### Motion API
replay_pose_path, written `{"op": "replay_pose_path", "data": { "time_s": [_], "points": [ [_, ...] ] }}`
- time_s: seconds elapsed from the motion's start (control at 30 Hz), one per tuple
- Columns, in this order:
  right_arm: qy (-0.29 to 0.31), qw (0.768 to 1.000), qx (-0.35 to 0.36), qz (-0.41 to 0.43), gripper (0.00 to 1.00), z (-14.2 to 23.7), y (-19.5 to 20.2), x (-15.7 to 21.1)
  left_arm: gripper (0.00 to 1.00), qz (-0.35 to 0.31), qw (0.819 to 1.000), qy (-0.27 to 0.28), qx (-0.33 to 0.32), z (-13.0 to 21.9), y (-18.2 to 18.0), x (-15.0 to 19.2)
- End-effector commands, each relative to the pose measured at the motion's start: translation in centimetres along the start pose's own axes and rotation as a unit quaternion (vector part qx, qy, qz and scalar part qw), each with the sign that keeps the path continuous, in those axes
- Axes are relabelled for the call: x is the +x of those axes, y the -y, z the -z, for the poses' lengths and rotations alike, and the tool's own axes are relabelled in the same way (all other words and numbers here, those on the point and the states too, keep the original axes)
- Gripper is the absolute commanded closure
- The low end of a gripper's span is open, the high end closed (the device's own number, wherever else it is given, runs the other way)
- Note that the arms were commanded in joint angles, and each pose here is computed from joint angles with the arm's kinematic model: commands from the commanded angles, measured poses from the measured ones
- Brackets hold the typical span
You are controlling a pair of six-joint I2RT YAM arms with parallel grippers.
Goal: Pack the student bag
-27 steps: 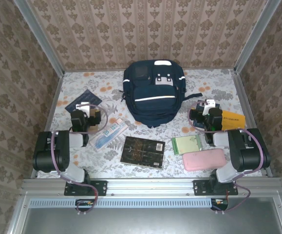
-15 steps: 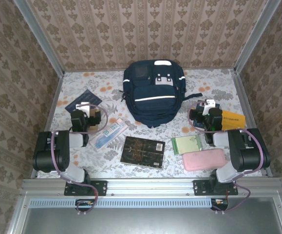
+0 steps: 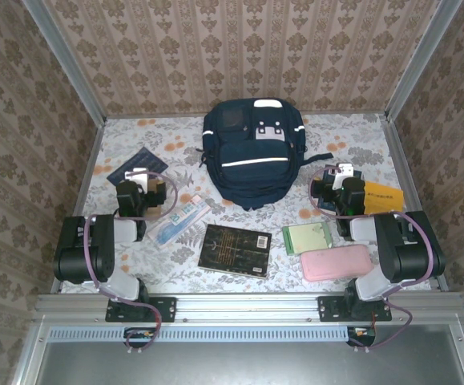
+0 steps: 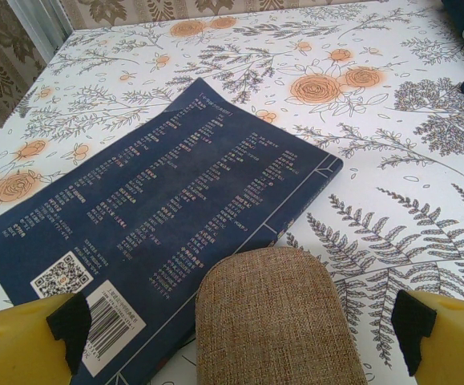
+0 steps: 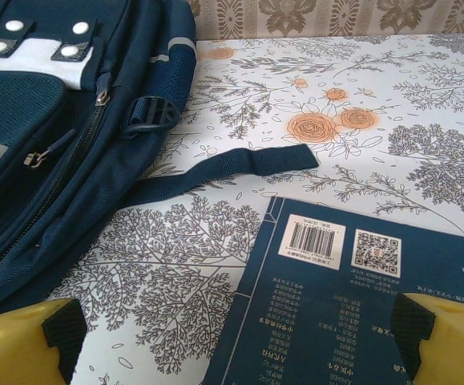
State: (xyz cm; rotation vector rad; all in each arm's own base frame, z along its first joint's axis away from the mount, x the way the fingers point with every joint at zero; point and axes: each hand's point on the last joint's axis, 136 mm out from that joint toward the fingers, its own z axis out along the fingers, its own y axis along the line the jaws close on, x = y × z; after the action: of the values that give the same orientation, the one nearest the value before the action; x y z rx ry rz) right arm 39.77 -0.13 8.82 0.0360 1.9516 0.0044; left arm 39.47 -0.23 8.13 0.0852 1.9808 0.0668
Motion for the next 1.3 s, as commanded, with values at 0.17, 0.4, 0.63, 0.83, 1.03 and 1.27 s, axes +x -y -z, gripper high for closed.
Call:
{"op": "replay_pose_path", "data": {
  "time_s": [0.17, 0.4, 0.63, 0.83, 1.03, 1.27],
  "points": [
    [0.014, 1.000, 0.014, -0.002, 0.00, 0.4, 0.3, -1.6, 0.00, -0.001, 1.000, 0.024, 0.001, 0.5, -0.1, -1.8],
    [0.068, 0.997, -0.027, 0.028, 0.00, 6.3, -3.9, -9.2, 0.00, 0.008, 0.999, 0.039, 0.000, 5.5, 0.3, -8.4],
    [0.094, 0.985, -0.125, 0.070, 0.00, 15.6, -12.5, -17.1, 0.00, -0.089, 0.984, 0.024, 0.153, 12.1, 9.4, -16.2],
    [0.048, 0.995, -0.087, 0.026, 0.00, 17.1, -12.2, -21.3, 0.00, -0.062, 0.988, 0.078, 0.119, 14.8, 10.8, -22.0],
    [-0.001, 0.982, -0.087, -0.166, 0.00, 14.0, -9.5, -20.1, 0.00, 0.104, 0.992, -0.058, 0.047, 8.1, 8.4, -19.2],
    [-0.184, 0.948, -0.077, -0.247, 0.00, 7.4, -9.8, -13.3, 0.00, 0.147, 0.963, -0.212, 0.080, -2.7, 13.5, -17.0]
  ]
}}
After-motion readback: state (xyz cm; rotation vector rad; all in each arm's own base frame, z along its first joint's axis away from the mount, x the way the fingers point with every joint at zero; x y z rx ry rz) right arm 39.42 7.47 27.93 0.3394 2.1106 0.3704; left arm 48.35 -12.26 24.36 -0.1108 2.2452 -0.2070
